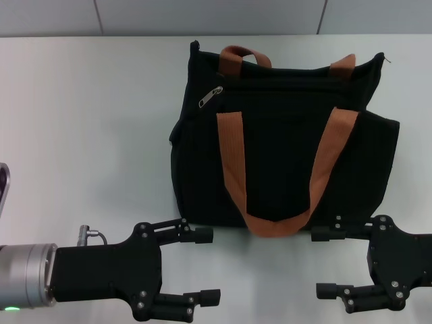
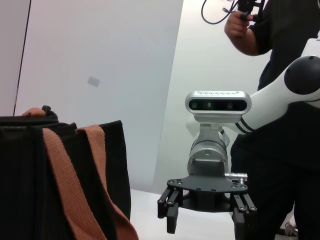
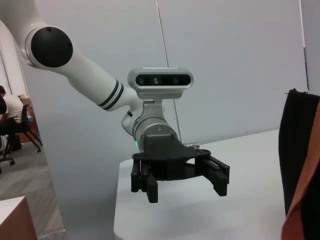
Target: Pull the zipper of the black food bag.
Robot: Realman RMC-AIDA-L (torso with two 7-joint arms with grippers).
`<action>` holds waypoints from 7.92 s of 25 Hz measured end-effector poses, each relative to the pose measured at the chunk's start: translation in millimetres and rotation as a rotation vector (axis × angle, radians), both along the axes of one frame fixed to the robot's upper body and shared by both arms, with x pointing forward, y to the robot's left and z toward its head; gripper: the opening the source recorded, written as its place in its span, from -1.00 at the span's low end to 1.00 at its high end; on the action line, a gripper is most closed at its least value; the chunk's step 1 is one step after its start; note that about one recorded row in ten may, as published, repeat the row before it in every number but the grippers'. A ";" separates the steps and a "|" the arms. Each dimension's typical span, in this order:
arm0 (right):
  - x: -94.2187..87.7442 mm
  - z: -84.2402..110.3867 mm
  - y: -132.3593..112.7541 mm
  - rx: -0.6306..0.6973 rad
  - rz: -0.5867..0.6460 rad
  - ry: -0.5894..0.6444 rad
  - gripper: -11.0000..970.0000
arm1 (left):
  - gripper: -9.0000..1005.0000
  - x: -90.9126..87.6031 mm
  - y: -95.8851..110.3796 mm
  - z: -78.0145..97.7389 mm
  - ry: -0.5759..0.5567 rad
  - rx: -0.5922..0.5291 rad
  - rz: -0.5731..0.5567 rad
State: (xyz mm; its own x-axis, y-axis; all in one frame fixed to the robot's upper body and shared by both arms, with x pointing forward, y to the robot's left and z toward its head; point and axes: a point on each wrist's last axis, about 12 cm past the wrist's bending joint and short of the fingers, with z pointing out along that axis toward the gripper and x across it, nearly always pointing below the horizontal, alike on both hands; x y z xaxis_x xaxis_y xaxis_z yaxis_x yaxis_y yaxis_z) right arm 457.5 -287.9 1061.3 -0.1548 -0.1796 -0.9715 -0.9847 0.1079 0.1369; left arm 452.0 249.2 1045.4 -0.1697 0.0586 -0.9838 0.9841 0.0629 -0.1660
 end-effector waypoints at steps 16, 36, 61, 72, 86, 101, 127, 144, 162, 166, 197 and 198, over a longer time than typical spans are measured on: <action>0.1 -0.5 -0.3 -0.003 -0.004 0.000 0.59 | 0.60 0.6 1.2 0.5 -0.001 0.004 0.001; -0.3 -0.7 -0.7 -0.003 -0.006 0.001 0.59 | 0.52 2.5 3.4 6.1 -0.024 -0.042 0.027; -1.0 0.4 -1.9 0.006 -0.009 0.000 0.59 | 0.42 79.1 35.0 19.9 -0.147 0.041 0.534; -0.7 0.6 -2.0 0.008 -0.012 0.002 0.59 | 0.37 91.1 11.9 22.7 -0.217 0.115 0.427; -1.0 1.0 -1.8 0.012 -0.011 0.006 0.58 | -0.01 103.9 1.3 29.5 -0.283 0.123 0.417; 0.5 16.8 4.1 0.180 -0.020 0.027 0.58 | -0.95 84.9 0.6 23.3 -0.327 0.021 0.445; 118.8 104.9 50.0 0.141 -0.111 0.721 0.33 | -0.95 77.2 -0.4 25.5 -0.388 -0.041 0.454; 149.3 110.2 82.4 -0.025 -0.220 0.823 0.03 | -0.95 82.4 -4.1 32.1 -0.426 -0.054 0.437; 159.7 114.3 108.4 -0.132 -0.220 0.769 -0.13 | -0.95 85.2 -11.1 41.9 -0.443 -0.104 0.388; 160.6 116.0 109.1 -0.136 -0.219 0.756 -0.18 | -0.95 89.2 -15.8 45.1 -0.448 -0.110 0.372; 159.3 116.1 118.0 -0.179 -0.220 0.679 -0.65 | -0.95 90.5 -19.2 45.4 -0.421 -0.119 0.367; 159.3 115.6 118.9 -0.183 -0.219 0.678 -0.69 | -0.95 90.2 -19.3 45.4 -0.421 -0.120 0.366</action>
